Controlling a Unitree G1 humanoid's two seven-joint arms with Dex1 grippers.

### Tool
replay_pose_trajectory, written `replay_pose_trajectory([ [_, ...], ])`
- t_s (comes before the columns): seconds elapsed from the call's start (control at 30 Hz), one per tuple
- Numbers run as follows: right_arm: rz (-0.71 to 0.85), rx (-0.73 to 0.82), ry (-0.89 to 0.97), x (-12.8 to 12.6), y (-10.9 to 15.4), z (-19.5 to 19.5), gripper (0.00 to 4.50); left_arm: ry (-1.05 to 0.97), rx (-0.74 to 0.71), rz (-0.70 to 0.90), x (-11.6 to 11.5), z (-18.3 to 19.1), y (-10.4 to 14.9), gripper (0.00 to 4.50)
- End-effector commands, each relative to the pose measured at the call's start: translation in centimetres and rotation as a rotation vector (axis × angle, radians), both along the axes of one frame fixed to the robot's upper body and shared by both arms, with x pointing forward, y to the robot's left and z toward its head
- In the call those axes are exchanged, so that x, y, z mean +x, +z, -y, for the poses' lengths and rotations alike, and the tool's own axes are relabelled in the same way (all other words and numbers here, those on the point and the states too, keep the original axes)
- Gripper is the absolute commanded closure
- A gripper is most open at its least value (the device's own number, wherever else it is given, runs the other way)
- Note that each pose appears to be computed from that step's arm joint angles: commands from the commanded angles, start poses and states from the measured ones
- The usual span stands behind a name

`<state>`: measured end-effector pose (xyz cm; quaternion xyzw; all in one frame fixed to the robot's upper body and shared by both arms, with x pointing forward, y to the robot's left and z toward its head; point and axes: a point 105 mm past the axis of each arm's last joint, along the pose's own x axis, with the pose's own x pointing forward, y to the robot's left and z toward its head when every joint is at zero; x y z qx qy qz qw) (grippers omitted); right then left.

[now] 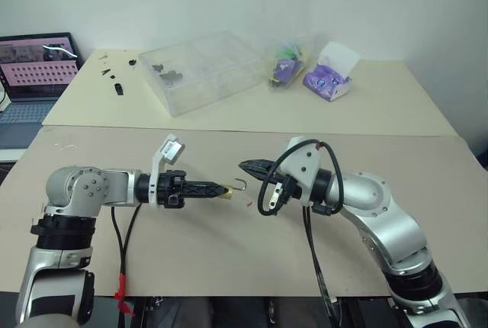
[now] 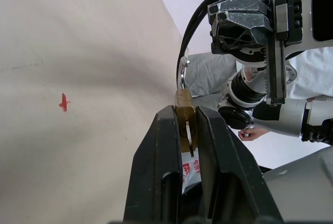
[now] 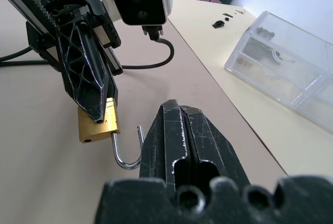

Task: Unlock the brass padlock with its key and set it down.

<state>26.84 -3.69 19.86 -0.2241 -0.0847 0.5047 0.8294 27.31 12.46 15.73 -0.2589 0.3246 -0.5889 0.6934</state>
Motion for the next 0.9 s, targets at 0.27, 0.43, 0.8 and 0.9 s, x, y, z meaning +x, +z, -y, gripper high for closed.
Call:
replay_pose_trajectory([
  [0.27,0.042,-0.045,-0.039,0.2,-0.1,1.6,4.46,0.008,0.026,0.073,-0.1,-0.9,0.6,4.49],
  [0.43,0.003,-0.062,0.0,-0.7,-0.6,2.3,4.46,-0.007,0.099,0.188,-0.8,-1.8,0.6,4.49],
  [0.8,-0.12,-0.04,0.162,-2.8,-1.7,1.1,4.46,-0.057,0.184,0.274,-2.1,-2.5,-0.4,4.49],
  [0.9,-0.157,-0.058,0.208,-3.1,-2.7,0.6,4.46,-0.08,0.226,0.291,-2.6,-2.7,-1.3,4.49],
])
